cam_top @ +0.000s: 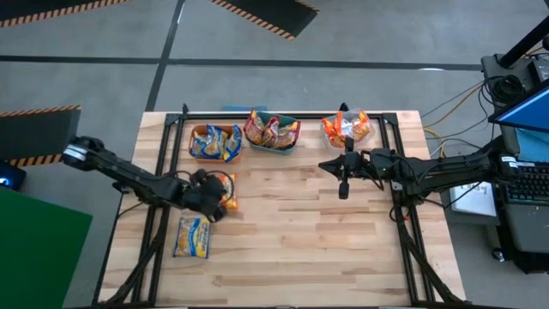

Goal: Sort Maruchan noodles
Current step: Put the orange noodle pack into the transparent bin

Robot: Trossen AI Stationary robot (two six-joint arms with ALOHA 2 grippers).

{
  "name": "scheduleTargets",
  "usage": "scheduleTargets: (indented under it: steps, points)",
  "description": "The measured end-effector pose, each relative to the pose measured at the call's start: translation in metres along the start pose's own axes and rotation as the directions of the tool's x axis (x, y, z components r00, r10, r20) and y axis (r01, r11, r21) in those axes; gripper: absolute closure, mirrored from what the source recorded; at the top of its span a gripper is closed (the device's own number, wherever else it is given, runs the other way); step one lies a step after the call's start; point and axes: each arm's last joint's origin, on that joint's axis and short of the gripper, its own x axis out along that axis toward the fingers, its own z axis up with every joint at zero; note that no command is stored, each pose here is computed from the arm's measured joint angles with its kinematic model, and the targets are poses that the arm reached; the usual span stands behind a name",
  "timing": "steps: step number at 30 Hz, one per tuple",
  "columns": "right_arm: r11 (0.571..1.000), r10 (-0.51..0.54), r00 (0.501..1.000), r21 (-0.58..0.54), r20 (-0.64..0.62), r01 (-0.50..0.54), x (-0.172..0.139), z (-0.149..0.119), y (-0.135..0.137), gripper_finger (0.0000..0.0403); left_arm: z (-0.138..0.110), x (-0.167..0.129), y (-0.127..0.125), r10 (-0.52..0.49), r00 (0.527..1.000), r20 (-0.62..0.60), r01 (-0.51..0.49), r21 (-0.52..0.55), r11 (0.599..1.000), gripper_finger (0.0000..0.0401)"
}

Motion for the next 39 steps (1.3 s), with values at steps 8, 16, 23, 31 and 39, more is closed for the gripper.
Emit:
scheduleTargets:
  steps: [8, 16, 23, 31, 39]
  points:
    - [1.000, 0.000, 1.000, -0.002, 0.000, 0.000, 0.000, 0.000, 0.000, 0.0394, -0.013, 0.015, 0.008, 0.053, 0.998, -0.035, -0.057, -0.112, 0.992, 0.0401]
    - [1.000, -0.001, 1.000, -0.007, 0.000, 0.001, 0.000, 0.000, 0.000, 0.0394, -0.005, 0.042, -0.016, 0.077, 0.996, -0.052, -0.083, -0.123, 0.989, 0.0401]
    - [1.000, -0.001, 1.000, -0.005, -0.001, 0.001, 0.000, 0.000, 0.000, 0.0394, 0.020, 0.056, -0.052, -0.004, 0.999, -0.052, 0.003, -0.025, 1.000, 0.0401]
    - [1.000, 0.001, 0.999, 0.010, -0.044, 0.000, 0.000, -0.004, 0.000, 0.0394, 0.049, 0.029, -0.063, -0.127, 0.991, -0.042, 0.133, 0.246, 0.960, 0.0401]
    - [0.999, 0.002, 0.997, 0.042, -0.075, 0.001, 0.000, -0.008, 0.000, 0.0394, 0.025, 0.001, -0.019, 0.014, 0.983, -0.181, 0.018, 0.174, 0.985, 0.0401]
